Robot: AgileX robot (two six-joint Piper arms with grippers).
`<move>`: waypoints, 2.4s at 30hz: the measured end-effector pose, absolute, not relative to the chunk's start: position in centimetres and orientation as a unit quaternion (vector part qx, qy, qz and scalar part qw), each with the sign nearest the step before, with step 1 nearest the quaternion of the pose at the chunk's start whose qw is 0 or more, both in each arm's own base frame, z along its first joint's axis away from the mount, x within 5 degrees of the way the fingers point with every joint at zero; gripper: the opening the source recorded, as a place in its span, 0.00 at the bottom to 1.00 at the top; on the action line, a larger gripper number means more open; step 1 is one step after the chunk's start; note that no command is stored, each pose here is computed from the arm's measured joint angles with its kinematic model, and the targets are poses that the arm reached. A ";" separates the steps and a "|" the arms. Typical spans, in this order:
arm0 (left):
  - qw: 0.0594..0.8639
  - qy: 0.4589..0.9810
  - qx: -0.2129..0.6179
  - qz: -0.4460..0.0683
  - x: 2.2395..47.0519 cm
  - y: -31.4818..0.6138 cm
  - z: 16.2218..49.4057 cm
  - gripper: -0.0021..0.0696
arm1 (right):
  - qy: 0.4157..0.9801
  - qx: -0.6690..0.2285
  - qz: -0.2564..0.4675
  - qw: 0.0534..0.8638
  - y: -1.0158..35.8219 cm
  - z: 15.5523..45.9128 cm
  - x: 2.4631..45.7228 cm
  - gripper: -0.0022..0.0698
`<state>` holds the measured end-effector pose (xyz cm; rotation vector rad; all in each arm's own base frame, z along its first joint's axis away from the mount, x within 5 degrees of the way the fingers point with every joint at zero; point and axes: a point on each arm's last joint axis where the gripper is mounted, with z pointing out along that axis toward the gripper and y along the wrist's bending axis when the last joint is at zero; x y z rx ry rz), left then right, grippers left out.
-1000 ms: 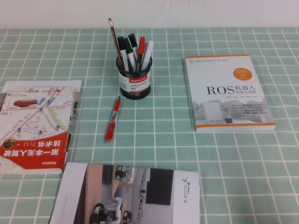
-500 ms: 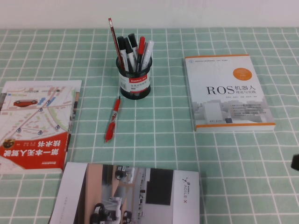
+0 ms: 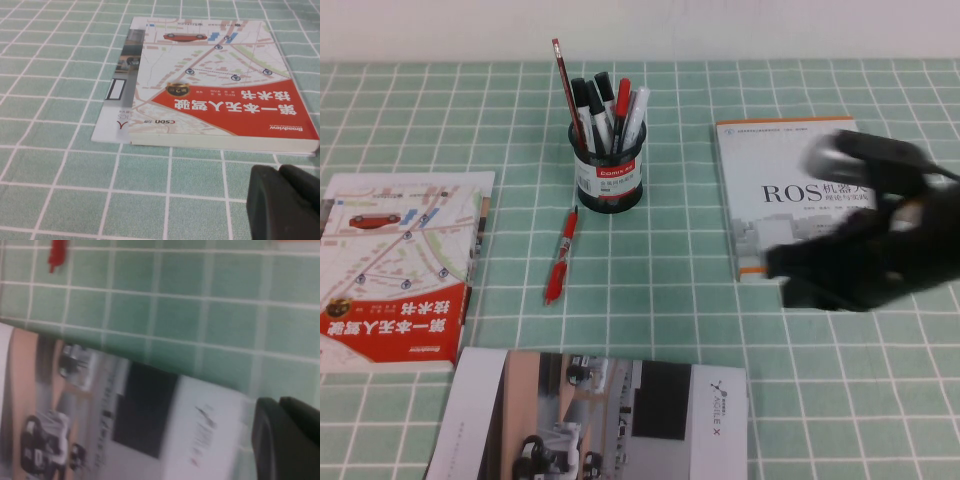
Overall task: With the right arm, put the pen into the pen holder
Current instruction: Pick up the pen on the table
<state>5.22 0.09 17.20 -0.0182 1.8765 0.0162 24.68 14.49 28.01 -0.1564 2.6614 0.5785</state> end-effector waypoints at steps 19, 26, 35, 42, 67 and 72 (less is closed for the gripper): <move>0.591 0.806 -0.008 0.007 5.2 0.1 17.2 0.02 | 0.965 -0.127 0.141 0.180 34.1 24.6 34.2 0.02; 0.591 0.806 -0.008 0.007 5.2 0.1 17.2 0.02 | 0.968 -0.115 0.141 0.175 37.0 23.7 36.0 0.30; 0.591 0.806 -0.008 0.007 5.2 0.1 17.2 0.02 | 0.968 -0.097 0.135 0.190 38.1 22.0 37.6 0.50; 0.591 0.806 -0.008 0.007 5.2 0.1 17.2 0.02 | 0.964 -0.102 0.119 0.213 38.3 20.7 38.4 0.51; 0.591 0.806 -0.008 0.007 5.2 0.1 17.2 0.02 | 0.967 -0.160 0.075 0.185 37.9 18.7 38.4 0.25; 0.591 0.806 -0.008 0.007 5.2 0.1 17.2 0.02 | 0.967 -0.167 0.092 0.171 37.5 18.6 38.9 0.18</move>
